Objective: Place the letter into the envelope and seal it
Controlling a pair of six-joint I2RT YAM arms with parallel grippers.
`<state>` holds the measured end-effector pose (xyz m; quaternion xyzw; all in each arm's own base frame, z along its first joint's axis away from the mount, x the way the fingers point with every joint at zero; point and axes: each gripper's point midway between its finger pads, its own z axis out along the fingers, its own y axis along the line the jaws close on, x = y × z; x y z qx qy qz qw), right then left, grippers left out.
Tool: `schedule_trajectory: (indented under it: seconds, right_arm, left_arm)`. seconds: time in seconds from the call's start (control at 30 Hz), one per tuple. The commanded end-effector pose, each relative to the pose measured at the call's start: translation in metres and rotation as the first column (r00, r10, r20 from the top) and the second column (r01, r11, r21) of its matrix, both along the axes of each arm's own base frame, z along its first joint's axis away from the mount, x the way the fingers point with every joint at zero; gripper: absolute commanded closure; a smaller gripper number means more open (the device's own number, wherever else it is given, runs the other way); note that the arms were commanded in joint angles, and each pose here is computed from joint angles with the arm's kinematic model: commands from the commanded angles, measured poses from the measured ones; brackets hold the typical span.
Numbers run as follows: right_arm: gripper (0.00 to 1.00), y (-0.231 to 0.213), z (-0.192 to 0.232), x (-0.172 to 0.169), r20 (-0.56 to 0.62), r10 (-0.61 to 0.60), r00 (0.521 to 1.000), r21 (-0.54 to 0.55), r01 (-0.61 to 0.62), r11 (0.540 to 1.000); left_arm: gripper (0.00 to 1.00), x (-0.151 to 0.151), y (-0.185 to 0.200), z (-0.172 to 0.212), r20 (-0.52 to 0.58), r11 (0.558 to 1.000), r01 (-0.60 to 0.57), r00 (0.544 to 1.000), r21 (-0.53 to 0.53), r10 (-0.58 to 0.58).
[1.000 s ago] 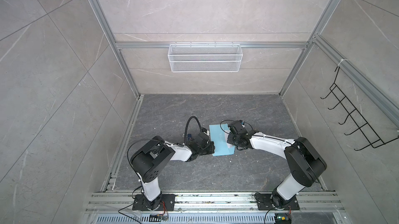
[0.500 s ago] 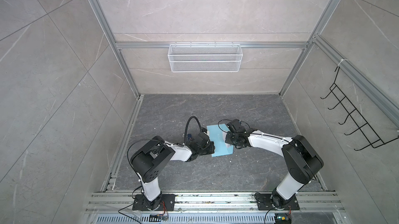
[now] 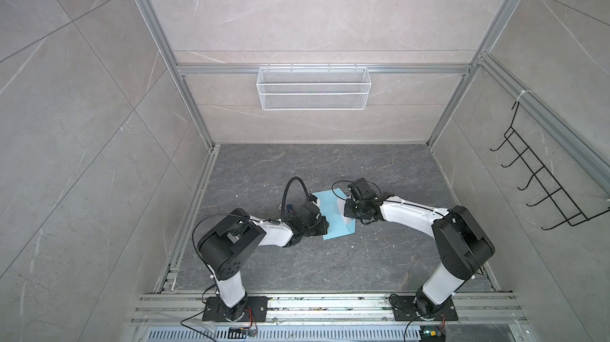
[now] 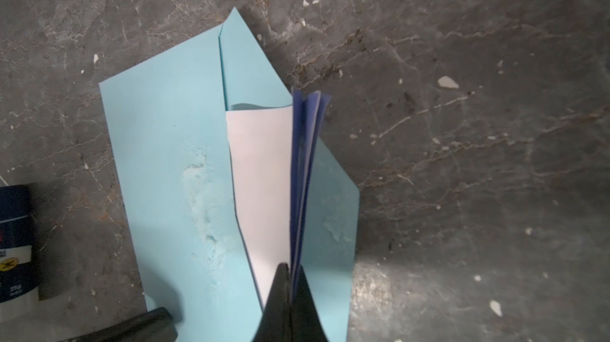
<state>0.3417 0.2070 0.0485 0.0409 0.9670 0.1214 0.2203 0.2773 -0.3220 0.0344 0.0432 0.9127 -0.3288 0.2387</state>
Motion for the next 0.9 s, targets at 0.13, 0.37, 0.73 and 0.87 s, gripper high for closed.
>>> schedule_trajectory:
  seconds: [0.13,0.37,0.73,0.87]
  right_arm:
    - [1.00,-0.001,-0.008,-0.003,-0.026,0.027,0.999,-0.015,-0.027,1.000]
    - [1.00,-0.002,-0.012,-0.004,-0.031,0.022,0.999,-0.011,-0.022,1.000]
    - [1.00,0.000,-0.013,-0.004,-0.035,0.026,0.999,0.004,-0.026,1.000]
    - [1.00,0.000,-0.014,-0.005,-0.040,0.030,0.999,0.004,-0.030,1.000]
  left_arm:
    - [0.53,0.025,0.022,0.050,0.088,0.997,-0.057,0.994,-0.046,0.061]
    - [0.39,0.032,0.037,0.046,0.058,0.995,-0.103,0.993,-0.005,0.103]
    - [0.35,0.040,0.035,0.024,0.007,0.993,-0.118,0.993,0.024,0.117]
    - [0.35,0.044,0.031,0.018,-0.007,0.994,-0.110,0.994,0.022,0.110]
